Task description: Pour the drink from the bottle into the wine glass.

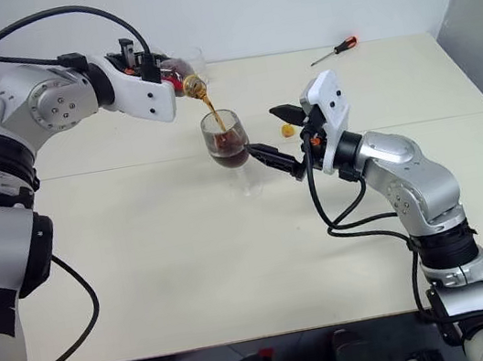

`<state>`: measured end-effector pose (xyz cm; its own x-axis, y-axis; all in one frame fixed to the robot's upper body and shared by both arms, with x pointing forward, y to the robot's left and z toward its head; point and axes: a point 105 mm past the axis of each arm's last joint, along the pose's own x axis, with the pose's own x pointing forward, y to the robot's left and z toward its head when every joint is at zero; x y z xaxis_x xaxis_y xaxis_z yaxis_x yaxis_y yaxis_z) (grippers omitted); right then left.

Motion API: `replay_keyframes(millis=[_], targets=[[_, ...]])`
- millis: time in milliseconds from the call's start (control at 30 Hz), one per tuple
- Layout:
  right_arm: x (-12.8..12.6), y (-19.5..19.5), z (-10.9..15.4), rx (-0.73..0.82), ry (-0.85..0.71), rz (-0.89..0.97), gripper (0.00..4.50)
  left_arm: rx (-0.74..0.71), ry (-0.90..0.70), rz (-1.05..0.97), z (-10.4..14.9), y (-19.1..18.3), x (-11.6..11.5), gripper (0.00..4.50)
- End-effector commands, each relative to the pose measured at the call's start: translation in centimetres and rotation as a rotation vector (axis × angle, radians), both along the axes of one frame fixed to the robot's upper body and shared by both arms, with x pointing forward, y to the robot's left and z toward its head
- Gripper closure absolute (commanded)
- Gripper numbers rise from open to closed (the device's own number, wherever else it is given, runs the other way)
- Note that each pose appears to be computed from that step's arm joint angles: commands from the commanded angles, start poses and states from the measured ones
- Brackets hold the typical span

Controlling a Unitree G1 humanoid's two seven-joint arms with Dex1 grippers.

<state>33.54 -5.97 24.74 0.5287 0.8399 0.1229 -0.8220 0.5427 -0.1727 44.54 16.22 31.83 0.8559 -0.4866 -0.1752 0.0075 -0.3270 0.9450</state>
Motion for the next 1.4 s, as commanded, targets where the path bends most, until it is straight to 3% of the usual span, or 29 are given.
replay_keyframes(millis=[33, 667, 967, 1233, 1400], targets=[[-0.4, -0.3, 1.4, 0.023, -0.058, 0.003, 0.0, -0.027, -0.067, 0.004, 2.4, 0.3, -0.3, 3.49], [-0.5, -0.4, 1.1, 0.022, -0.055, -0.002, 0.0, -0.07, 0.007, -0.046, 0.8, -0.6, -0.5, 3.49], [-0.5, -0.4, 1.0, 0.023, -0.052, -0.009, 0.0, -0.157, 0.091, -0.08, -0.3, -1.2, -0.7, 3.49], [-0.5, -0.4, 0.9, 0.027, -0.053, -0.012, 0.0, -0.339, 0.167, -0.088, 0.1, -1.4, -0.6, 3.49], [-0.6, -0.4, 1.0, 0.03, -0.052, -0.009, 0.0, -0.591, 0.238, -0.099, 1.4, -1.3, -0.5, 3.49]])
